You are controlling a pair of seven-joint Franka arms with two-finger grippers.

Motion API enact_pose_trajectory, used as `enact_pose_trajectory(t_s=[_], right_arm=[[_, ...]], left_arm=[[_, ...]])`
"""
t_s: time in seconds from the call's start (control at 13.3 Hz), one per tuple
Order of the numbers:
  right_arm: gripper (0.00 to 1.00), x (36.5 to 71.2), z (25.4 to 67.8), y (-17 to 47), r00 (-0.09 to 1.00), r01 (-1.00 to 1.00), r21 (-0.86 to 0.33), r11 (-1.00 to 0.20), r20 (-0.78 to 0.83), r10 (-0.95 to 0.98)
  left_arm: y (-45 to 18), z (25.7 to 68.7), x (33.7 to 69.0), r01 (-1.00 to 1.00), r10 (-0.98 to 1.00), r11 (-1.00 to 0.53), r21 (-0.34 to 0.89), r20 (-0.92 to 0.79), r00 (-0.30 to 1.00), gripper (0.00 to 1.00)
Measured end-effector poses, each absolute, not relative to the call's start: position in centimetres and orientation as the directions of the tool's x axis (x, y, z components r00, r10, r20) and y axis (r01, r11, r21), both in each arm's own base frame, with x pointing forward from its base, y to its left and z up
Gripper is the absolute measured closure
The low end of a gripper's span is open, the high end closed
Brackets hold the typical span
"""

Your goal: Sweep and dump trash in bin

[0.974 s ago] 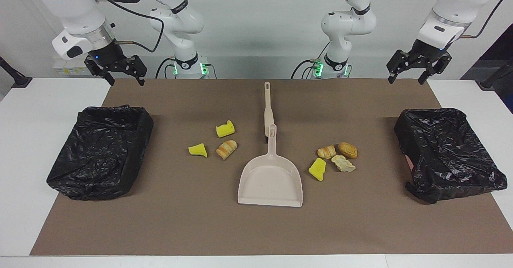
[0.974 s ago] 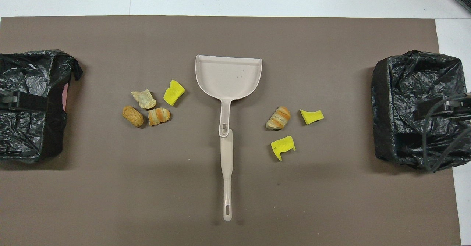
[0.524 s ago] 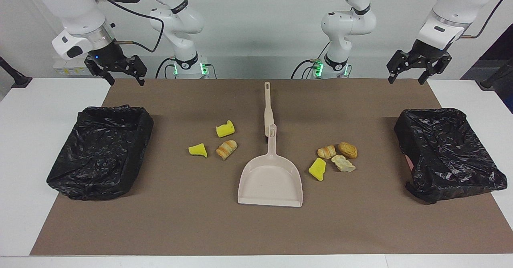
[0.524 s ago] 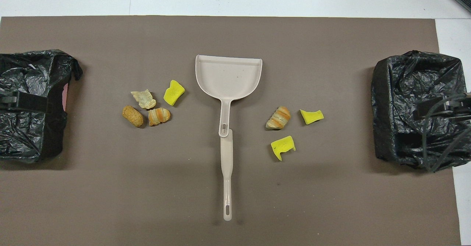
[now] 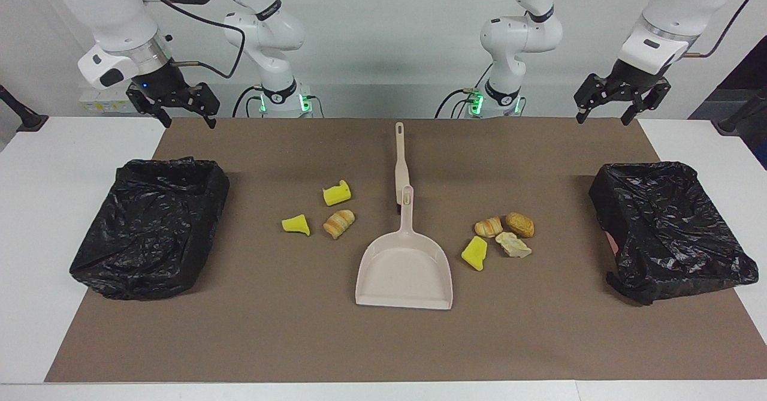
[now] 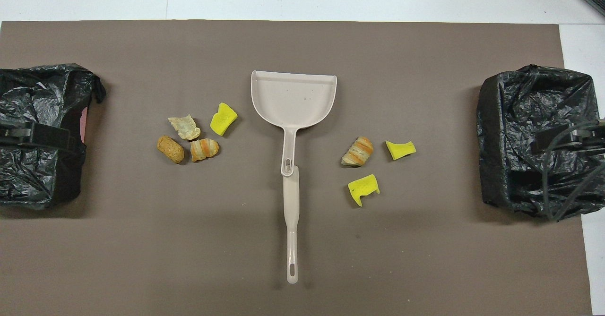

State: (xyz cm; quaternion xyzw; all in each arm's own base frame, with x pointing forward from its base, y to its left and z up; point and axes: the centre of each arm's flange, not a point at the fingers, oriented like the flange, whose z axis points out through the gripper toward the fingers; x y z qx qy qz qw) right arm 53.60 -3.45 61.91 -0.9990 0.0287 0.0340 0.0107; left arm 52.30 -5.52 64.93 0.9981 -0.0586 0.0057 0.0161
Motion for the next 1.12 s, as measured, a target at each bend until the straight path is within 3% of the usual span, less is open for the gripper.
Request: enact_pose_trajectory(t_s=[0.22, 0.6, 0.9, 1.12], right_arm=[[0.0, 53.6, 61.9, -3.5, 0.996, -0.058, -0.019, -0.998, -0.069, -0.057], [0.0, 53.5, 61.6, -3.4, 0.995, -0.058, -0.019, -0.998, -0.085, -0.056], [0.0, 53.5, 61.6, -3.2, 0.995, -0.053, -0.019, -0.998, -0.084, -0.051], [0.0, 53.7, 61.7, -0.5, 0.997, -0.003, -0.019, -1.0, -0.072, -0.002]], left_arm=[[-11.0, 64.4, 51.1, -0.166, -0.166, -0.986, 0.032, -0.003, 0.986, 0.0], [-22.3, 58.1, 48.9, -0.187, -0.186, -0.982, 0.038, 0.025, 0.982, 0.0], [-30.9, 53.2, 43.9, -0.233, -0.234, -0.972, 0.027, -0.018, 0.972, 0.0], [-35.8, 47.1, 39.9, -0.255, -0.256, -0.967, 0.02, -0.032, 0.966, 0.0]])
